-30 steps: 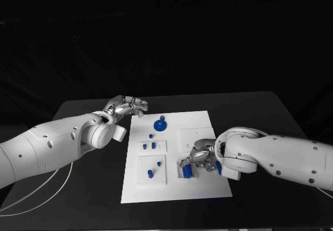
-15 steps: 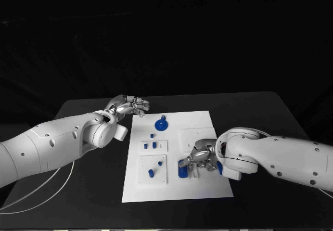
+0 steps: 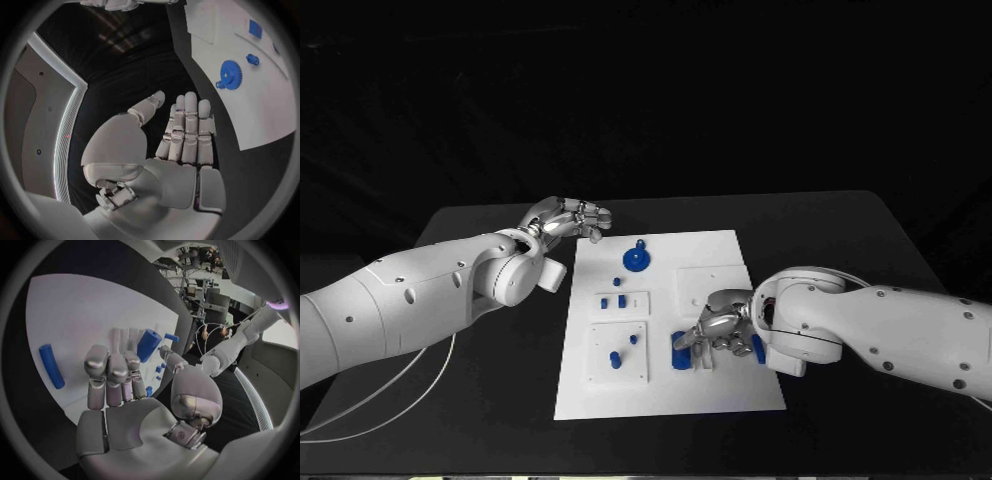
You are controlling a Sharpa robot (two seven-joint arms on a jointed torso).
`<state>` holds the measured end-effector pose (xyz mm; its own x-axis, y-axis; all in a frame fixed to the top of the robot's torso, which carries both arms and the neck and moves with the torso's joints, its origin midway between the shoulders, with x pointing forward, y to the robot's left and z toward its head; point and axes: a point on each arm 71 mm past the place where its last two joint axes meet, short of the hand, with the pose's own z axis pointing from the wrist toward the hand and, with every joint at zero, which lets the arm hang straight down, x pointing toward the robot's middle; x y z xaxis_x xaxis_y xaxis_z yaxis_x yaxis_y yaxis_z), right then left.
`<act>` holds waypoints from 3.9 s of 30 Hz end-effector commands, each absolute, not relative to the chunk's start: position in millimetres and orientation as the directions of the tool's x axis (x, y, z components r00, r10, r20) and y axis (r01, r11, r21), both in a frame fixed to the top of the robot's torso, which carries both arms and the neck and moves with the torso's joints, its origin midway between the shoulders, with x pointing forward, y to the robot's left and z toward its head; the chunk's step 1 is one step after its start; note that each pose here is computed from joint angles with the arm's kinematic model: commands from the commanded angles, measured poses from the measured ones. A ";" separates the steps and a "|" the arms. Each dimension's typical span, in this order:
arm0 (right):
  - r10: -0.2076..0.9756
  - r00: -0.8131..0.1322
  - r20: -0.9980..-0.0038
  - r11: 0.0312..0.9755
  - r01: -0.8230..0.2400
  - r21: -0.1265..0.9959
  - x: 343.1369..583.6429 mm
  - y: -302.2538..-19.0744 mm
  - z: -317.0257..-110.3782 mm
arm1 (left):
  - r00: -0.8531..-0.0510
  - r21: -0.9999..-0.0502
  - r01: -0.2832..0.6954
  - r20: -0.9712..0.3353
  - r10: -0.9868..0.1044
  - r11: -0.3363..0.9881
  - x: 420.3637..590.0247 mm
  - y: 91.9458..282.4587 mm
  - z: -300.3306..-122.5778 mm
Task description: Assemble the parts on the task board
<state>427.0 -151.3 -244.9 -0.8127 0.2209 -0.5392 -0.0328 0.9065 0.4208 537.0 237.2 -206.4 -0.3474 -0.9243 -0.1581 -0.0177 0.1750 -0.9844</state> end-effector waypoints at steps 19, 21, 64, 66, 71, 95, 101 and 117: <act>0.136 -0.832 -0.538 0.903 -0.118 0.412 415.2 -151.4 -243.9 | -0.358 -0.986 -0.013 -0.148 -0.922 0.164 536.9 235.7 -205.3; 0.131 -0.830 -0.543 0.905 -0.123 0.407 415.7 -151.8 -244.1 | -0.358 -0.986 -0.013 -0.148 -0.922 0.164 536.9 235.7 -205.3; 0.092 -0.827 -0.554 0.931 -0.126 0.342 418.2 -156.5 -251.0 | -0.358 -0.986 -0.016 -0.148 -0.922 0.165 536.5 236.8 -205.5; 0.092 -0.828 -0.554 0.930 -0.128 0.345 418.0 -156.3 -250.8 | -0.357 -0.986 -0.016 -0.148 -0.922 0.165 536.5 237.2 -205.5; 0.099 -0.823 -0.559 0.927 -0.128 0.353 418.0 -155.1 -250.1 | -0.357 -0.986 -0.016 -0.148 -0.922 0.165 536.5 237.5 -205.5; 0.089 -0.787 -0.611 0.933 -0.149 0.328 419.7 -154.3 -248.2 | -0.356 -0.986 -0.017 -0.149 -0.923 0.165 536.6 238.7 -205.5; 0.095 -0.770 -0.631 0.934 -0.151 0.325 420.8 -153.9 -247.6 | -0.356 -0.986 -0.016 -0.149 -0.922 0.165 536.6 238.5 -205.5; 0.095 -0.777 -0.622 0.935 -0.145 0.323 420.9 -155.1 -250.0 | -0.357 -0.986 -0.017 -0.149 -0.922 0.165 536.7 239.0 -205.6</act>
